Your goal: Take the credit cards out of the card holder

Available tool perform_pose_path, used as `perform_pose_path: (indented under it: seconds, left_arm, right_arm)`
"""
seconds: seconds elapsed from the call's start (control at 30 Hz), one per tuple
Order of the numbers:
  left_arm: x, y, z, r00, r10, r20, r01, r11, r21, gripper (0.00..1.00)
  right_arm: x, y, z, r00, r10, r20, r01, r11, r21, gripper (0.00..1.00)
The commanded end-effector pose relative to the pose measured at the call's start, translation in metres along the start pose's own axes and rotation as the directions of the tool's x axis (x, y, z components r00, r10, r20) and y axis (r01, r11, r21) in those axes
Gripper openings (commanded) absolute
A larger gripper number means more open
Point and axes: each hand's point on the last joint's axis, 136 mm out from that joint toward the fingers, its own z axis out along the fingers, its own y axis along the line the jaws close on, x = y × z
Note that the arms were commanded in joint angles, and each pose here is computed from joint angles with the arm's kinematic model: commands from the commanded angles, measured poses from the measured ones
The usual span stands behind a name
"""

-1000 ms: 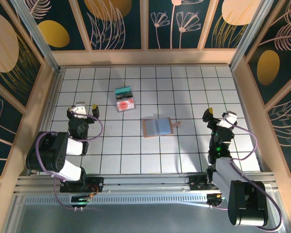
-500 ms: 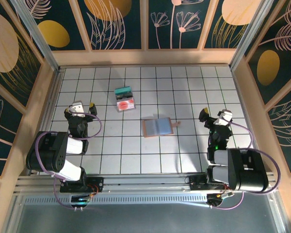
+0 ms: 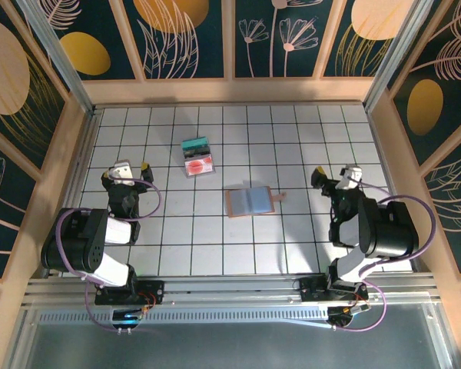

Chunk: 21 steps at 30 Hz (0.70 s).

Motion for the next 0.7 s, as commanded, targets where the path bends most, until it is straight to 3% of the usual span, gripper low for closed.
perform_pose_path:
  seconds: [0.0, 0.67]
  left_arm:
    - [-0.0078, 0.0030, 0.0010, 0.999, -0.026, 0.027, 0.026, 1.000, -0.008, 0.99]
    - [-0.0076, 0.0024, 0.0015, 0.999, -0.027, 0.025, 0.027, 1.000, -0.006, 0.99]
  right_arm:
    - [0.0010, 0.0208, 0.0053, 0.998, -0.064, -0.016, 0.062, 0.992, -0.109, 0.99]
    - [0.0016, 0.0205, 0.0065, 0.998, -0.068, -0.020, 0.065, 0.993, -0.097, 0.99]
